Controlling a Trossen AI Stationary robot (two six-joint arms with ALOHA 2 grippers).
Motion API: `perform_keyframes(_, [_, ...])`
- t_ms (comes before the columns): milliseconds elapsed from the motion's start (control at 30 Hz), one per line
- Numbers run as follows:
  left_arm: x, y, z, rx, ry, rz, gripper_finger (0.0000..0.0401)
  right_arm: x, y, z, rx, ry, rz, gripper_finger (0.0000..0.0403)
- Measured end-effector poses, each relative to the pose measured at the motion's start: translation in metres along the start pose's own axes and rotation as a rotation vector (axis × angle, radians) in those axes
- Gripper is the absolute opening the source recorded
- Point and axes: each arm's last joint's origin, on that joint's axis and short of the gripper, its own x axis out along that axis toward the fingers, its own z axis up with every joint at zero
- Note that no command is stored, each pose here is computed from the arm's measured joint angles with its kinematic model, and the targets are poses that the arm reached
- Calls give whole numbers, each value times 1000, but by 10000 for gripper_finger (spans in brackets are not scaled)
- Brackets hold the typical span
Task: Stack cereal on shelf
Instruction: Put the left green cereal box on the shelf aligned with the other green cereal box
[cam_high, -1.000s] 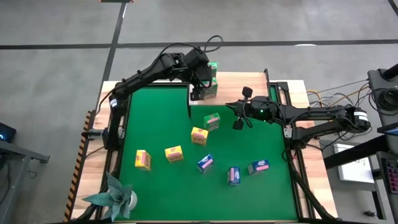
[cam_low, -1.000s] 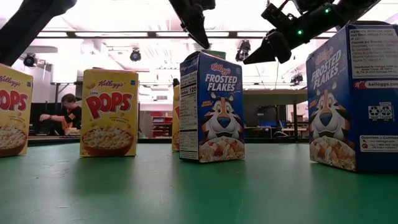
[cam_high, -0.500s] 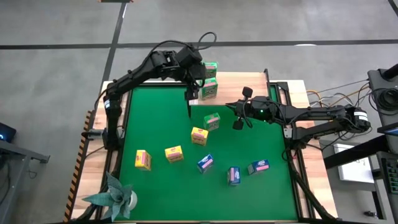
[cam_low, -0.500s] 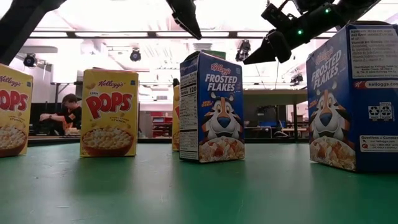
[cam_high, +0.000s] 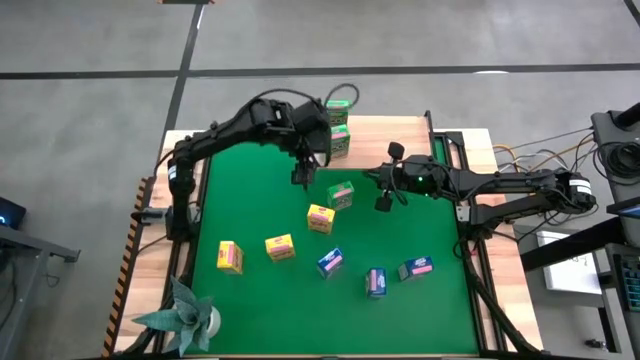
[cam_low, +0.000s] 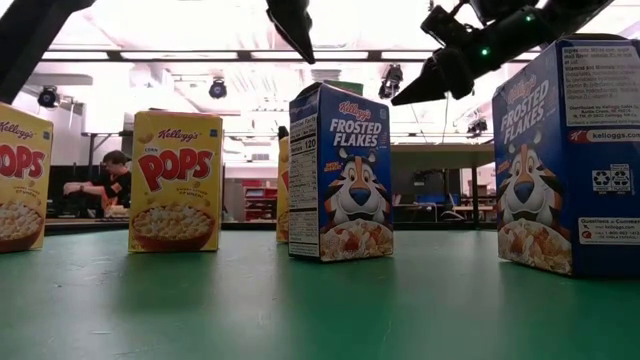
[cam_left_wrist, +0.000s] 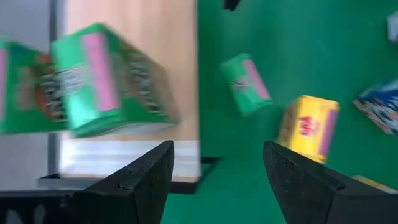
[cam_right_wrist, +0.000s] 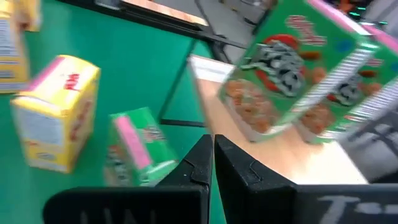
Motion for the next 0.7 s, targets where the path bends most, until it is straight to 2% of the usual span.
perform_keyframes(167, [12, -12, -10, 7, 50, -29, 230, 0, 2, -2, 24, -3, 26, 9])
perform_keyframes(300, [19, -19, -29, -22, -2, -12, 230, 1, 3, -5, 44, 7, 29, 9])
perform_keyframes(700, [35, -42, -93, -148, -485, 124, 230, 1, 3, -6, 93, 2, 27, 9])
